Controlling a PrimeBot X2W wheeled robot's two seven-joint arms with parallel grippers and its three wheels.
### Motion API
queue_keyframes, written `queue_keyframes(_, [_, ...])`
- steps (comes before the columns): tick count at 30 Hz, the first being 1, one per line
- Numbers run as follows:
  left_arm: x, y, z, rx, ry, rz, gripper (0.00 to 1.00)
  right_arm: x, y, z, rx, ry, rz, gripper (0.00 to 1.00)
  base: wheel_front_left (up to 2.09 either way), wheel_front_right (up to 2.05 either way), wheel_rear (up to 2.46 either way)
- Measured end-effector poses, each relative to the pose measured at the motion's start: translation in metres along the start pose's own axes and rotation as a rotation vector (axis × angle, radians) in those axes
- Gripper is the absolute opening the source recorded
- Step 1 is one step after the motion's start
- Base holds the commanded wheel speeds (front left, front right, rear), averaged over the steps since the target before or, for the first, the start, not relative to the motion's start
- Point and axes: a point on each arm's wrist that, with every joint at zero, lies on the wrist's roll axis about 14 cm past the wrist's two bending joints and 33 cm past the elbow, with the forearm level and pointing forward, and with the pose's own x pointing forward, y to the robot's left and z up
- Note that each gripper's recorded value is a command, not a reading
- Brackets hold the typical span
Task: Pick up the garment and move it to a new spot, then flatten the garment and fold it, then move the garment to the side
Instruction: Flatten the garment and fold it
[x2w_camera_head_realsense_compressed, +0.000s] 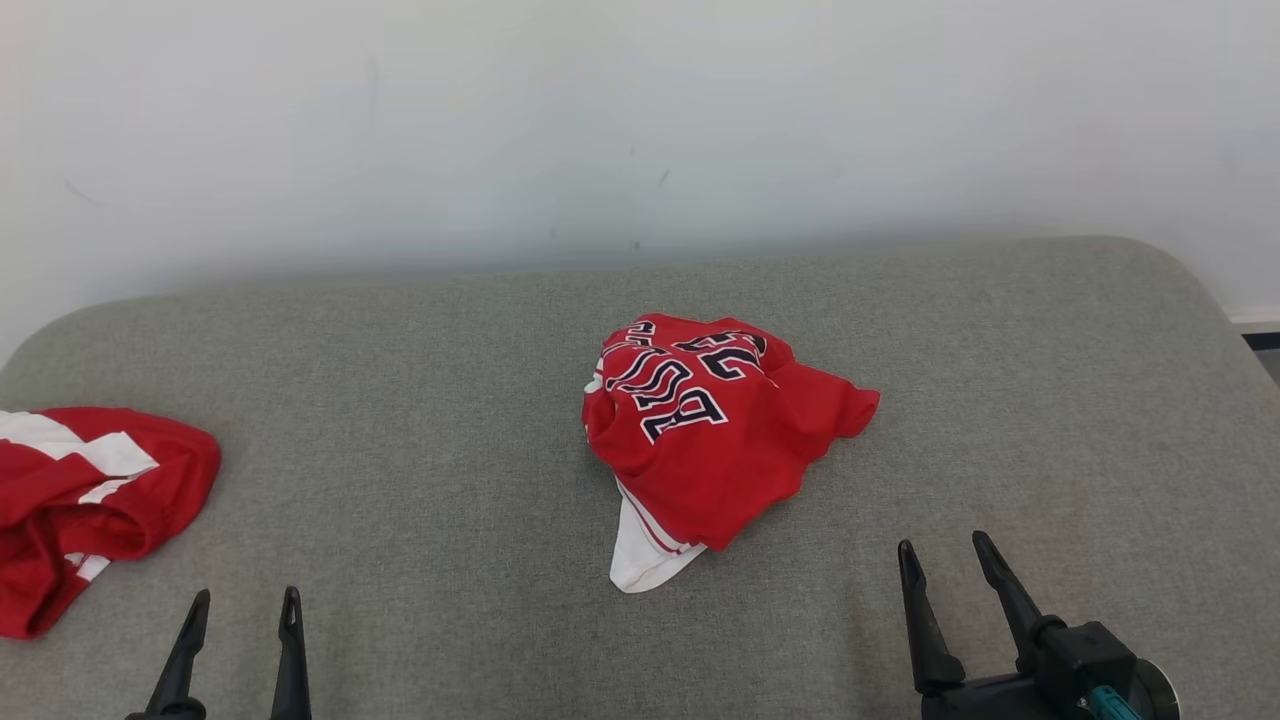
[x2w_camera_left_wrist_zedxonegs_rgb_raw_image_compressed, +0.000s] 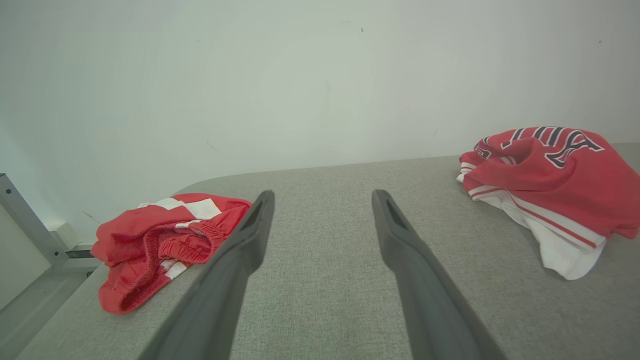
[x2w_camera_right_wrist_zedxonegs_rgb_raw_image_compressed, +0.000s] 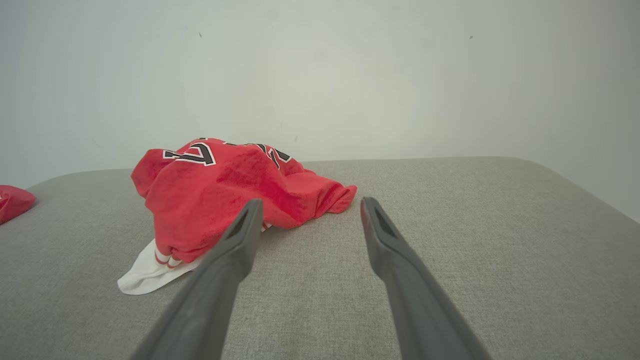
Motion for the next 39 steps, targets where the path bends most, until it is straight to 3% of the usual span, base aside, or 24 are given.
queue_keyframes(28, [0.000,-0.001,-0.009,-0.027,0.026,0.006,1.00,0.000,0.000,-0.003,0.001,0.009,-0.001,1.00,0.00,0.00,0.00])
queue_keyframes(34, [0.011,-0.028,-0.011,-0.070,0.029,-0.064,1.00,-0.002,-0.002,-0.003,0.002,0.011,-0.008,1.00,0.00,0.00,0.00])
queue_keyframes(39, [0.033,-0.085,-0.020,-0.106,0.060,-0.229,1.00,-0.008,-0.016,-0.002,-0.002,0.008,-0.052,1.00,0.00,0.00,0.00])
